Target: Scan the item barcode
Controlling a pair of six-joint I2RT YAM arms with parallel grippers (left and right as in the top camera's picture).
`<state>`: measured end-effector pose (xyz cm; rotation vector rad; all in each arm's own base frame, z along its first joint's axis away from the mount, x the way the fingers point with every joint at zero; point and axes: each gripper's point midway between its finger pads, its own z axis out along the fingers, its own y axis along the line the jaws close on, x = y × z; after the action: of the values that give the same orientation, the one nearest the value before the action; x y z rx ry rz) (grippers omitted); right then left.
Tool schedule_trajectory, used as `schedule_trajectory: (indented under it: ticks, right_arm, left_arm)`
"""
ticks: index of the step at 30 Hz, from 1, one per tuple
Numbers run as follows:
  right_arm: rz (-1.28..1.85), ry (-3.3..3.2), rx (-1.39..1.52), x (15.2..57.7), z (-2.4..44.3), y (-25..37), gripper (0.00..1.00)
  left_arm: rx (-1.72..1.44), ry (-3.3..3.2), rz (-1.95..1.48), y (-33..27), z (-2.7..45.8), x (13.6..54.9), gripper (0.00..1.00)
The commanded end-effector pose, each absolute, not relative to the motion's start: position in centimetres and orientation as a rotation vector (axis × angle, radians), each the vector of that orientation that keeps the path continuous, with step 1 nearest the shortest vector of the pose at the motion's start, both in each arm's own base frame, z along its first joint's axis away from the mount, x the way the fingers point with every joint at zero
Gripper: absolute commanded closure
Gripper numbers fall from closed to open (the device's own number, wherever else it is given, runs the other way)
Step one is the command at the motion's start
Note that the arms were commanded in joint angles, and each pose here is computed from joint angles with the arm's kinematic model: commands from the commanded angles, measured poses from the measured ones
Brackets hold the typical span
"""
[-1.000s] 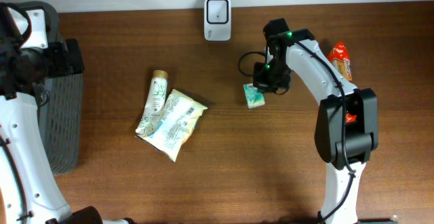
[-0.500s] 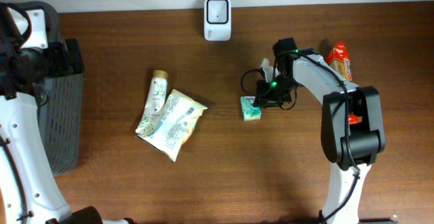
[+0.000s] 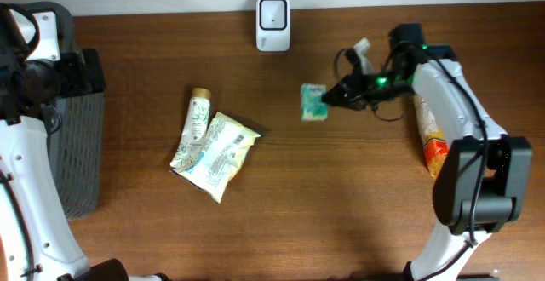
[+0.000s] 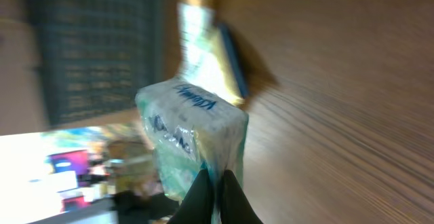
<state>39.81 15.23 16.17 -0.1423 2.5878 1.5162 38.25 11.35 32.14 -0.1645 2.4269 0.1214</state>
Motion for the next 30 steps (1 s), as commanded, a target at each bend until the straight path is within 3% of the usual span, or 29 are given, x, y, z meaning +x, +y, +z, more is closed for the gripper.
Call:
schedule_trajectory:
  ticks: [1,14,20,25,28,30]
  right_arm:
    - [1.898,2.173,-0.204,40.1,23.0,14.2,0.96]
    - [2.006,2.075,0.072,40.3,28.1,8.9,0.96]
    - [1.883,1.995,-0.033,37.6,35.1,7.7,0.96]
    - [1.815,1.952,-0.119,35.3,38.1,8.1,0.96]
    - [1.695,1.996,-0.141,35.9,36.9,8.0,0.96]
    - [1.388,2.3,-0.033,37.1,31.3,9.1,0.96]
  left_arm:
    - [-0.146,2.408,0.122,11.3,32.9,38.2,0.01]
    - [-0.146,2.408,0.122,11.3,32.9,38.2,0.01]
    - [-0.146,2.408,0.122,11.3,32.9,38.2,0.01]
    - [-0.146,2.408,0.122,11.3,32.9,38.2,0.01]
    - [-0.146,2.408,0.122,11.3,32.9,38.2,0.01]
    - [-0.146,2.408,0.122,11.3,32.9,38.2,0.01]
